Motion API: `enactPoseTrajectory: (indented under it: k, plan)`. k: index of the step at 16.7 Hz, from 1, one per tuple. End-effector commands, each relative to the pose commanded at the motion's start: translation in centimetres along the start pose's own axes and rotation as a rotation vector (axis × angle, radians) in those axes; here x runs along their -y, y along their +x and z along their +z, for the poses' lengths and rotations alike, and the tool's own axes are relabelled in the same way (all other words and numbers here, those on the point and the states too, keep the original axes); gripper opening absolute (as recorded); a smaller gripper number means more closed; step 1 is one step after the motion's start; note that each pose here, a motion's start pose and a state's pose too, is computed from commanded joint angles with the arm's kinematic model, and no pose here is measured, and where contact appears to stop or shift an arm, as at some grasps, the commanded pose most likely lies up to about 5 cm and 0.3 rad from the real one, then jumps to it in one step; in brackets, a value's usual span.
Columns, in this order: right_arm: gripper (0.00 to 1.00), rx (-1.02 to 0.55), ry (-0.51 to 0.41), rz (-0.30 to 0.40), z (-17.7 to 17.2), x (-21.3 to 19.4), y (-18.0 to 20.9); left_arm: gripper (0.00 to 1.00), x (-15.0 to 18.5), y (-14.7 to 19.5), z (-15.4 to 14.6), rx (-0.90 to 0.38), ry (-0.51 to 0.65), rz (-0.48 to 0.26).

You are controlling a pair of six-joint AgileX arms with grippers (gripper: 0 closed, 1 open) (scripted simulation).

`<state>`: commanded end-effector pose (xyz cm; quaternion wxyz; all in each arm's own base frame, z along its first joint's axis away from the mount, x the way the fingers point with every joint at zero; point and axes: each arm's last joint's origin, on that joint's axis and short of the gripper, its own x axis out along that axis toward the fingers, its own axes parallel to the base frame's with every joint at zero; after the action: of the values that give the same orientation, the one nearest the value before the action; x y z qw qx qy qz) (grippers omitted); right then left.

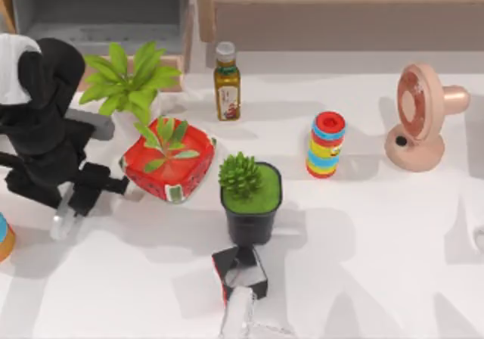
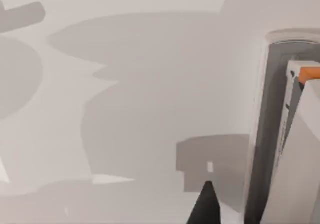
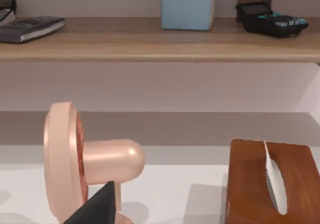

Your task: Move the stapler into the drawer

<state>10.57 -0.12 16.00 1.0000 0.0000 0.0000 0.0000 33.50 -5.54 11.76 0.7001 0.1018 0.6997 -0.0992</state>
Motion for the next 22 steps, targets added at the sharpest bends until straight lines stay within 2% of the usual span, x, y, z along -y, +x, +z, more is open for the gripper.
enactPoseTrajectory:
  k: [3, 4, 13, 19, 22]
  plan:
    - [1.00, 0.000, 0.000, 0.000, 0.0, 0.0, 0.0, 0.02, 0.0, 0.0, 0.0, 0.000, 0.000, 0.000]
    - [1.00, 0.000, 0.000, 0.000, 0.0, 0.0, 0.0, 0.00, 0.0, 0.0, 0.0, 0.000, 0.000, 0.000]
    - [1.00, 0.000, 0.000, 0.000, 0.0, 0.0, 0.0, 0.00, 0.0, -0.2, 0.0, 0.003, 0.000, 0.000]
    - [1.00, 0.000, 0.000, 0.000, 0.0, 0.0, 0.0, 0.00, 0.0, -2.9, 0.0, -0.002, 0.000, -0.001]
    - [1.00, 0.000, 0.000, 0.000, 0.0, 0.0, 0.0, 0.00, 0.0, -3.1, 0.0, 0.001, 0.000, 0.000]
